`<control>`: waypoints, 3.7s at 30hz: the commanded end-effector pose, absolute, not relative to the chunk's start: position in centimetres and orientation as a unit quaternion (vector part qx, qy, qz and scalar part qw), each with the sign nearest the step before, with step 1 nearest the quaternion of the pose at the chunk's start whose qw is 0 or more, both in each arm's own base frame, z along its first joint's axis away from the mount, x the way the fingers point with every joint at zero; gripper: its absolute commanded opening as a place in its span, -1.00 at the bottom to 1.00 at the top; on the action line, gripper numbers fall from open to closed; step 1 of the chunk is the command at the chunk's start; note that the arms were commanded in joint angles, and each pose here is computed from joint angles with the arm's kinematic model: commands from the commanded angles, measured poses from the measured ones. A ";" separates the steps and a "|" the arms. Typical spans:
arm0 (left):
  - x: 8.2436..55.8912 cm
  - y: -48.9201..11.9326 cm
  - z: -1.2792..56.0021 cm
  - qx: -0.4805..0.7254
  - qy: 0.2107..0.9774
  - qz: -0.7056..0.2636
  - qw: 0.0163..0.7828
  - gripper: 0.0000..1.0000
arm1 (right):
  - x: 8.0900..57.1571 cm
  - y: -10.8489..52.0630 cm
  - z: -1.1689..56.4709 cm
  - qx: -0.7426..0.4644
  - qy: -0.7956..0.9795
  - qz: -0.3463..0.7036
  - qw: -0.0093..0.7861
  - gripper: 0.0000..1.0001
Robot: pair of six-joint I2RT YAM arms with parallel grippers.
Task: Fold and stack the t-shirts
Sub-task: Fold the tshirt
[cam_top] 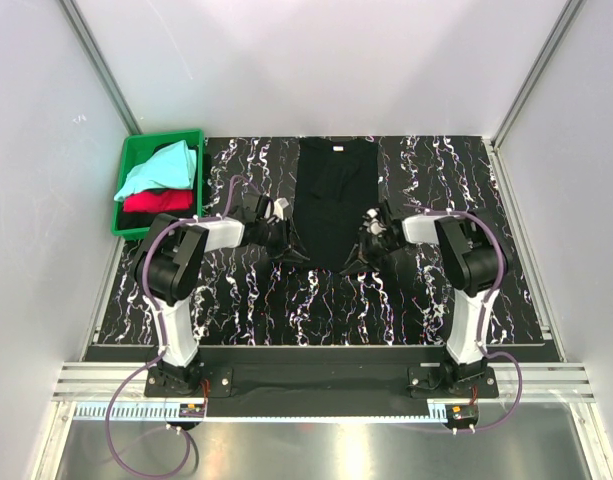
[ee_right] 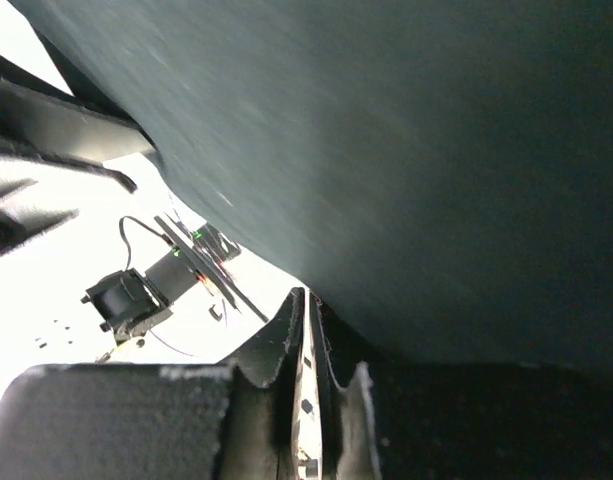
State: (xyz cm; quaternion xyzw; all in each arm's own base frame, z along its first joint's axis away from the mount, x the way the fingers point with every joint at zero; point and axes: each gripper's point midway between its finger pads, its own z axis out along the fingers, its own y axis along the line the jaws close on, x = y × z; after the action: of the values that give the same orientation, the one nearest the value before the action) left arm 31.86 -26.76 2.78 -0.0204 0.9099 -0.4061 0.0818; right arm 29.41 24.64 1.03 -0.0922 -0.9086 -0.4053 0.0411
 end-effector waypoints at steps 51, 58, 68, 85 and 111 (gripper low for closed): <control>47.5 -22.3 7.0 -0.097 0.854 -0.472 0.196 0.24 | 51.6 10.9 1.5 -0.278 -0.849 -0.431 -0.128 -0.38; 42.5 -18.7 15.2 -0.063 0.878 -0.384 0.279 0.32 | 49.0 7.0 5.9 -0.295 -0.878 -0.343 -0.156 0.17; 30.1 -13.8 11.3 -0.244 0.872 -0.324 0.273 0.18 | 31.5 18.0 7.1 -0.328 -0.889 -0.308 -0.086 0.32; 28.8 -16.6 4.9 -0.355 0.835 -0.369 0.203 -0.03 | 25.8 21.5 3.7 -0.523 -0.769 -0.341 -0.138 -0.03; 27.1 -14.3 -0.4 -0.519 0.776 -0.302 0.191 -0.13 | 25.0 18.8 1.0 -0.621 -0.712 -0.268 -0.190 -0.01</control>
State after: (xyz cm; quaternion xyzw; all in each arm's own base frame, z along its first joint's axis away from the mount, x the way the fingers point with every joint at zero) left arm 27.76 -16.42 2.27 -0.4852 0.7696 -0.3725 0.1833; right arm 25.39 20.41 2.53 -0.6076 -0.7086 -0.3171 -0.1675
